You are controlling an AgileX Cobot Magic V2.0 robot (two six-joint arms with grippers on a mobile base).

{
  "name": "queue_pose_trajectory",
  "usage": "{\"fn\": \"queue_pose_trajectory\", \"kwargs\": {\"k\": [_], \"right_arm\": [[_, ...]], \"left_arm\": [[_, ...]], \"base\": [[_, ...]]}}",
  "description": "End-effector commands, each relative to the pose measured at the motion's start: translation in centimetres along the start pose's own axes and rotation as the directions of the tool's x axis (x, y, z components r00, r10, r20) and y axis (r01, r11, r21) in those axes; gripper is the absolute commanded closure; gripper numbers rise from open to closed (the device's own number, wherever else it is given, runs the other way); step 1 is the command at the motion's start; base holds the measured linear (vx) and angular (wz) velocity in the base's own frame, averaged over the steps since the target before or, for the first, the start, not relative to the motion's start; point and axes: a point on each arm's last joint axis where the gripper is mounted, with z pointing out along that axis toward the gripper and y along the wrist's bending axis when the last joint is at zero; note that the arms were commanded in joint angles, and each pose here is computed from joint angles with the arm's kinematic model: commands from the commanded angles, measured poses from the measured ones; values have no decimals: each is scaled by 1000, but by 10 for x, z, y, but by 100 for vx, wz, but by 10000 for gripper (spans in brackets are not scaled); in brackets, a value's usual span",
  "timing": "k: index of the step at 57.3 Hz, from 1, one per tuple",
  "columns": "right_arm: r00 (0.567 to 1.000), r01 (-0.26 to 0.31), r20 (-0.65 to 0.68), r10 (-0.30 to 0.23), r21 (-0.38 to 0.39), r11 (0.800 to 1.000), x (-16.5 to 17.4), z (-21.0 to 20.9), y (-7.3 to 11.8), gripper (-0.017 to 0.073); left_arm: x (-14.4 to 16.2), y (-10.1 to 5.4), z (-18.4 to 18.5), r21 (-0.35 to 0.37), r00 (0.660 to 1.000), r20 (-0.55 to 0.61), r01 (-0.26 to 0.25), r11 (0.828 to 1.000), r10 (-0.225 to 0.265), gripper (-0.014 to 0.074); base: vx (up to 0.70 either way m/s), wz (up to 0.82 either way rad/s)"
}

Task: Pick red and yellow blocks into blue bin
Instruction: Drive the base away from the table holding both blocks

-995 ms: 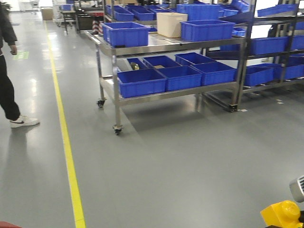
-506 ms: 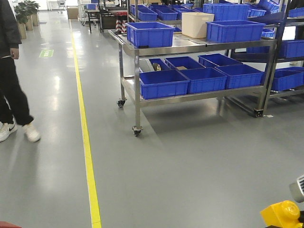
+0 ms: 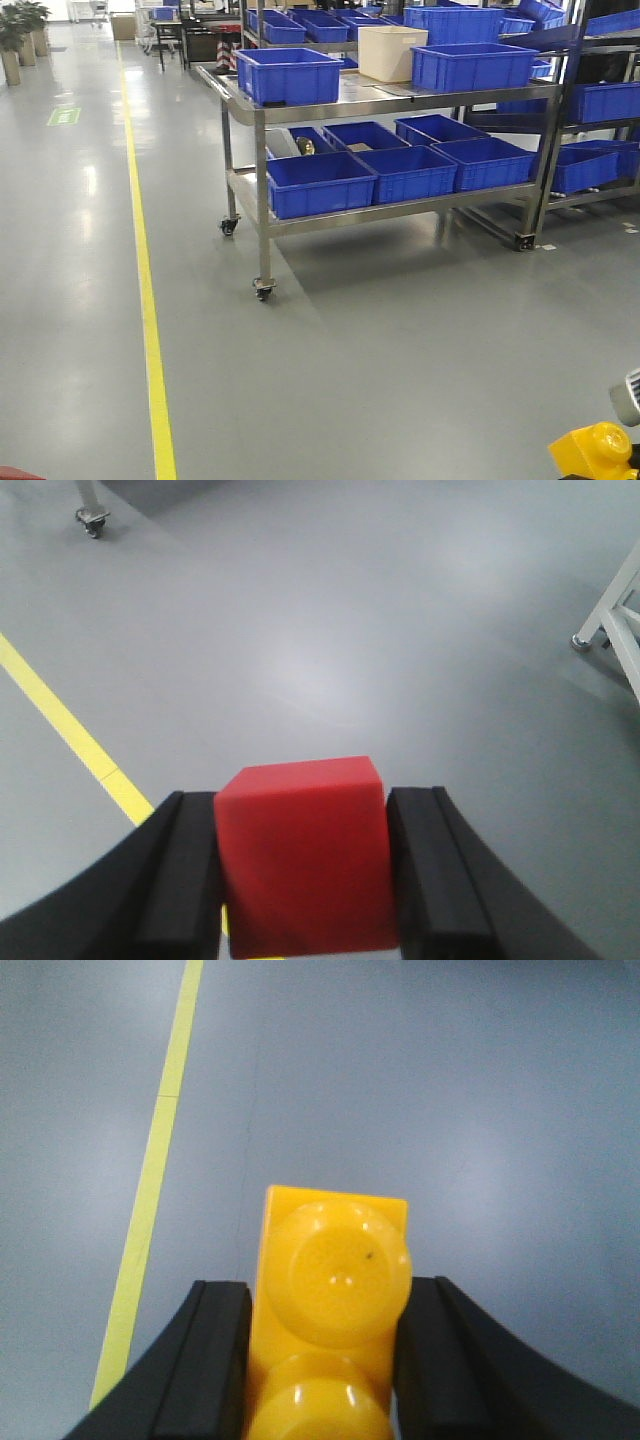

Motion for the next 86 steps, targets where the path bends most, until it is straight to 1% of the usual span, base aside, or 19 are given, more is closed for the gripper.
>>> {"fn": "queue_pose_trajectory", "kwargs": {"k": [1, 86], "right_arm": [[994, 13, 105, -14, 15, 1000, -13, -9, -2, 328], [994, 13, 105, -14, 15, 1000, -14, -9, -2, 328]], "left_arm": [[-13, -1, -6, 3, 995, 103, 7, 1000, -7, 359], [-13, -1, -6, 3, 995, 102, 7, 1000, -7, 359]], "base": [[30, -14], [38, -12]]}}
